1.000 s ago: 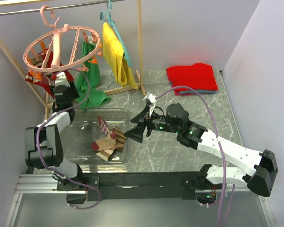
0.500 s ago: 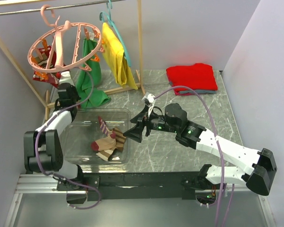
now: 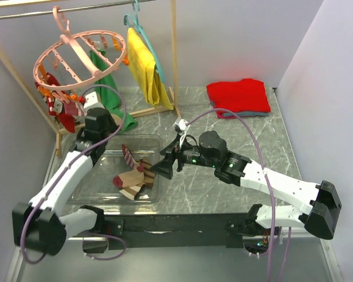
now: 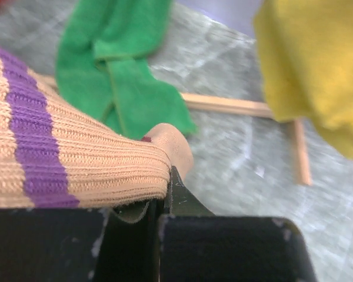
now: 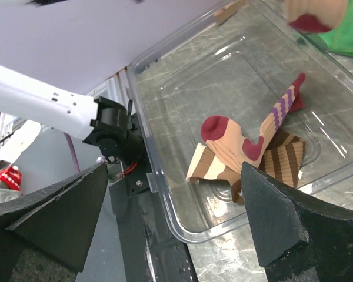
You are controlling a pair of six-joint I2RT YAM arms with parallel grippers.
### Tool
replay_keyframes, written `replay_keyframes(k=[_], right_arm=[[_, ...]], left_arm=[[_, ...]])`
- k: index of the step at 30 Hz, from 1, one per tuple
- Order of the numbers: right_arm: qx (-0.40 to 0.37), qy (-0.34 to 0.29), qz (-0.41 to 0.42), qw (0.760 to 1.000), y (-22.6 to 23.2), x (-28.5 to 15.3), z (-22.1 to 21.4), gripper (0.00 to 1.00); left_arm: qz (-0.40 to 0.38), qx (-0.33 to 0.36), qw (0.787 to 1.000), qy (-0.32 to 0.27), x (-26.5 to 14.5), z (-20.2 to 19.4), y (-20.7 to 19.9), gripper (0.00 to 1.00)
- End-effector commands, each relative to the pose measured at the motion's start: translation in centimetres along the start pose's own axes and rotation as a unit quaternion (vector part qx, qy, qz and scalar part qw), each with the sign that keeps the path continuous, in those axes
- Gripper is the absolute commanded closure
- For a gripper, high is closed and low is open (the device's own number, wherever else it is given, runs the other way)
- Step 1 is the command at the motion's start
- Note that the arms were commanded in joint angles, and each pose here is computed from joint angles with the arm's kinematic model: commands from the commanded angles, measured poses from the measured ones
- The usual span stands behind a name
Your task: Remove the socks clipped to the hanger
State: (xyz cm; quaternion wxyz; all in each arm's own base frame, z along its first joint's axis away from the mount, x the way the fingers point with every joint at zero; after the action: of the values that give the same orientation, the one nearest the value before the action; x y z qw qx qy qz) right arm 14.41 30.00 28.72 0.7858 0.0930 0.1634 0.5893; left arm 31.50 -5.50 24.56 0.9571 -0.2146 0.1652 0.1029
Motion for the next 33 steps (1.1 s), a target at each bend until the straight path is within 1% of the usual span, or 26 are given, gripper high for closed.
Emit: replay_keyframes(k=[1,5,9,10,11,13,15,16,17,19,20,25,27,30,31,33], right_arm=[[-0.005,-0.021,-0.009,1.000,0.3,0.0,1.1,0.00],[-0.010,-0.006,-0.021,1.000,-0.2,0.8,0.8,0.00],[-0.025,-0.011,-0.029,0.999,-0.6,2.2,2.0,0.00],[-0.028,0.001,-0.033,0.999,-1.1,3.0,1.6,0.00],[-0.034,-0.005,-0.032,0.999,-1.0,3.5,2.5,0.00],[-0.038,0.004,-0.043,0.998,-1.9,4.9,2.4,0.00],[-0.047,-0.004,-0.043,0.998,-2.1,6.1,3.5,0.00],[-0.046,0.009,-0.043,0.998,-2.7,7.3,2.8,0.00],[-0.053,-0.001,-0.036,0.998,-2.8,7.9,3.6,0.00],[-0.057,0.012,-0.038,0.998,-3.7,9.7,2.6,0.00],[-0.059,0.002,-0.039,0.998,-3.8,10.2,3.2,0.00],[-0.046,-0.023,-0.025,0.998,-4.4,12.4,2.9,0.00],[-0.037,-0.020,-0.016,0.999,-4.4,12.9,2.3,0.00],[-0.048,-0.029,0.007,0.998,-4.1,13.4,1.8,0.00],[-0.056,-0.041,0.011,0.998,-4.2,13.4,1.6,0.00],[-0.065,-0.047,0.008,0.997,-4.4,13.6,1.4,0.00]], left_arm=[[-0.034,-0.055,0.998,0.024,-3.5,-1.0,-1.3,0.99],[-0.068,-0.062,0.994,0.051,-5.4,-1.9,-2.3,0.99],[-0.099,-0.070,0.991,0.062,-7.0,-1.8,-2.6,0.99],[-0.103,-0.072,0.990,0.061,-7.3,-1.7,-2.6,0.99],[-0.110,-0.071,0.989,0.063,-7.6,-1.5,-2.7,0.99],[-0.123,-0.074,0.988,0.064,-8.5,-1.0,-2.8,0.99],[-0.139,-0.075,0.985,0.063,-9.5,-0.5,-3.0,0.99],[-0.140,-0.073,0.985,0.067,-9.8,-0.6,-2.8,0.99],[-0.142,-0.073,0.985,0.067,-10.1,-0.4,-2.8,0.99],[-0.151,-0.072,0.984,0.067,-10.9,0.0,-2.8,0.99],[-0.158,-0.075,0.983,0.064,-11.5,0.4,-2.8,0.99],[-0.178,-0.076,0.979,0.055,-13.0,1.1,-2.8,0.99],[-0.182,-0.080,0.979,0.050,-13.6,1.6,-2.7,0.99],[-0.202,-0.088,0.974,0.050,-14.4,1.9,-3.0,0.99],[-0.208,-0.089,0.973,0.054,-14.6,1.9,-3.1,0.99],[-0.212,-0.092,0.971,0.053,-15.0,2.0,-3.0,0.99]])
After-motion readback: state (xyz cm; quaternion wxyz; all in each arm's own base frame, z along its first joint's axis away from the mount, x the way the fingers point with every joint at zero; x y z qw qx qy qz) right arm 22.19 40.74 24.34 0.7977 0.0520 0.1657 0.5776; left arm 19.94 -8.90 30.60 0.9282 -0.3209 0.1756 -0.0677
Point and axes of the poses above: each gripper's point midway between its finger pads, its own x axis out along the fingers, its own y axis along the line the jaws close on, z = x × y, the point moved 7 cm from there along -x, back along the fingers, and after that the axes turned 5 degrees about -x, right-handed, at the moved point
